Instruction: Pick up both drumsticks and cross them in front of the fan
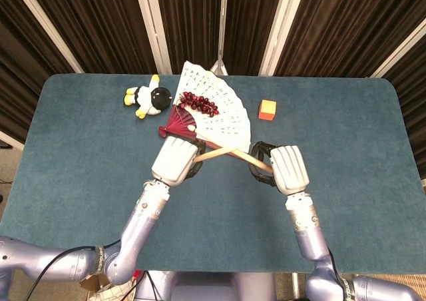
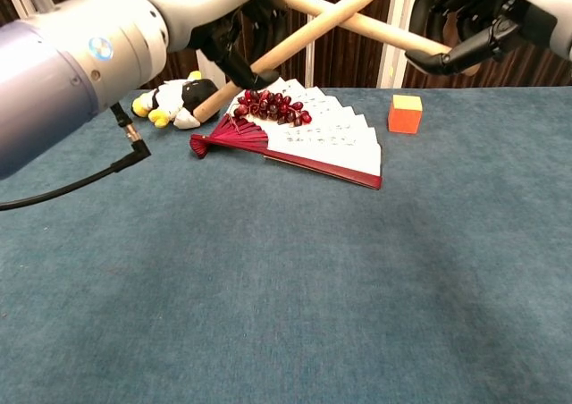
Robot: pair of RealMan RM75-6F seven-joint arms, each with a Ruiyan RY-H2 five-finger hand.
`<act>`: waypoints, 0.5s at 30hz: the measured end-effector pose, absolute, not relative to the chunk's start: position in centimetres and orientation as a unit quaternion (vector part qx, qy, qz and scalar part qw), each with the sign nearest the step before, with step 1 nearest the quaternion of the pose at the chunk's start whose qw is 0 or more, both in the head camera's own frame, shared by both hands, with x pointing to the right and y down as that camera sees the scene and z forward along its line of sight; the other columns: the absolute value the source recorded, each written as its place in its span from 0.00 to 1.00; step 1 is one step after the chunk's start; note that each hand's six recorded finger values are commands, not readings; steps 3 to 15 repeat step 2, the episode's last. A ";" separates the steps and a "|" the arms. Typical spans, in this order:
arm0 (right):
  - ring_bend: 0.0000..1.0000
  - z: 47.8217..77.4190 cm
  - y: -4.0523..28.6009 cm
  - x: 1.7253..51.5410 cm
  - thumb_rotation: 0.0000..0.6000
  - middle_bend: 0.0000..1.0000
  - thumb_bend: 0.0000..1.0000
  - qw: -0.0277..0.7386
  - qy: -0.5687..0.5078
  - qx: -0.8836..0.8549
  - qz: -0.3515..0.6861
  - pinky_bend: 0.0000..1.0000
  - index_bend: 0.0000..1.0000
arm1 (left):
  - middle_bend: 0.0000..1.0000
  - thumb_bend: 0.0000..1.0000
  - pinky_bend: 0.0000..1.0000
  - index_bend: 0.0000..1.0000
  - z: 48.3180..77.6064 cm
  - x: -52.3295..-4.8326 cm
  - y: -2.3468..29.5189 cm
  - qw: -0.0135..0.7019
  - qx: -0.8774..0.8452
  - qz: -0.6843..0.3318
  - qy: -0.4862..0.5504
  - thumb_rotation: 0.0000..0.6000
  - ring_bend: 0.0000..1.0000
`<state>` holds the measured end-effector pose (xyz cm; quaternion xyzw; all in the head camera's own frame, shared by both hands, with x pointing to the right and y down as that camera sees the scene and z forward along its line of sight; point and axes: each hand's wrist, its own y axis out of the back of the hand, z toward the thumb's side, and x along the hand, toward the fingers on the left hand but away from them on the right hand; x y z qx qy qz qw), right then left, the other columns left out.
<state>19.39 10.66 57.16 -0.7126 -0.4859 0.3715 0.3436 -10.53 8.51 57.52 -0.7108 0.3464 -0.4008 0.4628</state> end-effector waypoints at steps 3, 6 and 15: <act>0.78 57.2 10.8 19.5 1.00 0.67 0.62 0.342 -0.485 -0.712 0.374 0.80 0.86 | 0.73 0.63 0.94 0.62 57.3 -10.4 8.5 0.464 -0.710 -0.400 0.346 1.00 0.83; 0.78 57.2 10.8 19.5 1.00 0.67 0.62 0.342 -0.485 -0.712 0.374 0.80 0.86 | 0.73 0.63 0.94 0.62 57.3 -10.4 8.5 0.464 -0.710 -0.400 0.346 1.00 0.83; 0.78 57.2 10.8 19.5 1.00 0.67 0.62 0.342 -0.485 -0.712 0.374 0.80 0.86 | 0.73 0.63 0.94 0.62 57.3 -10.4 8.5 0.464 -0.710 -0.400 0.346 1.00 0.83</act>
